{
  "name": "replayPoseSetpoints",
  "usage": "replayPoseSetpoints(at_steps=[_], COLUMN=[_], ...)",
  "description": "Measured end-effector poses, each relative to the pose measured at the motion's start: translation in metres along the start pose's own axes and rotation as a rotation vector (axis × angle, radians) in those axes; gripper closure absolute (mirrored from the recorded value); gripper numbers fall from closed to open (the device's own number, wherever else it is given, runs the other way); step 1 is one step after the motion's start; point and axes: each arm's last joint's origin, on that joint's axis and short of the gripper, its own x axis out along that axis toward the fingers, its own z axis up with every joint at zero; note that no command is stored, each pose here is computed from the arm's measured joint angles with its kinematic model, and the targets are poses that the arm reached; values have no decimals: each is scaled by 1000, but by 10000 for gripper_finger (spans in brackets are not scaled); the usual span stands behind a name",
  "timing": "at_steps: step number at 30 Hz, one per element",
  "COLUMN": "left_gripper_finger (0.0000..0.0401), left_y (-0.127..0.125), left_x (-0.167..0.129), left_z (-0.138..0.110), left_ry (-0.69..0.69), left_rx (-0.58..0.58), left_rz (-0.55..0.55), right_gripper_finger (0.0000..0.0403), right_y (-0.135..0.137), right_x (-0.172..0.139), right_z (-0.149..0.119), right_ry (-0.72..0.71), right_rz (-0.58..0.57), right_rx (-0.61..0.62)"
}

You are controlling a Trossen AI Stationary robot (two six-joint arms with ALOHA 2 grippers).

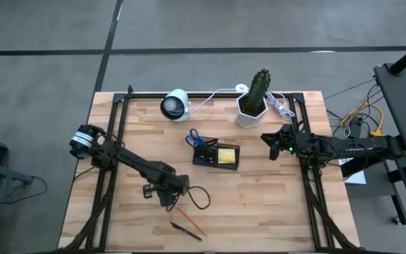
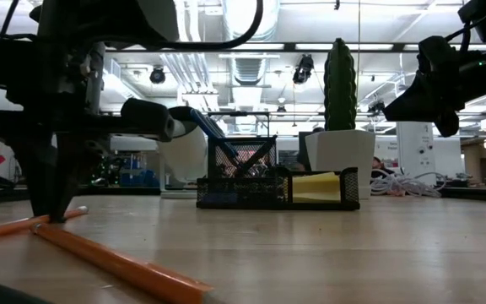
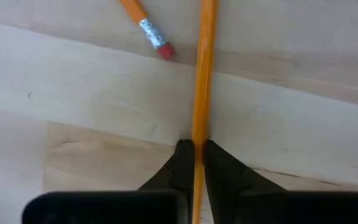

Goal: Pick and place office supplies into organizer
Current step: Put the left yellow pencil into the black desk organizer

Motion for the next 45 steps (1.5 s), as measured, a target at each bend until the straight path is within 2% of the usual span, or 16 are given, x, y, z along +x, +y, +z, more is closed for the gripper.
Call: replayPoseSetpoints(at_steps=[6,13,20,33,41,45], left_gripper_finger=[396,399,401,399,401,401], left_y=[1,1,-3,-7,-8,-6], left_x=[-3,-13,-17,-44,-46,-46], left_z=[1,0,-2,-1,-2,-4], left_ry=[1,18,31,-35,-55,-63], left_rx=[-77,-97,-105,-325,-597,-820], left_rz=[18,59,41,122,121,129], right_gripper_finger=[349,349,349,349,349,349], right_y=[0,0,0,0,0,0], right_x=[0,0,0,0,0,0], right_z=[0,0,0,0,0,0], right_ry=[0,0,1,0,0,0], right_rz=[0,0,0,0,0,0], right_rx=[0,0,0,0,0,0])
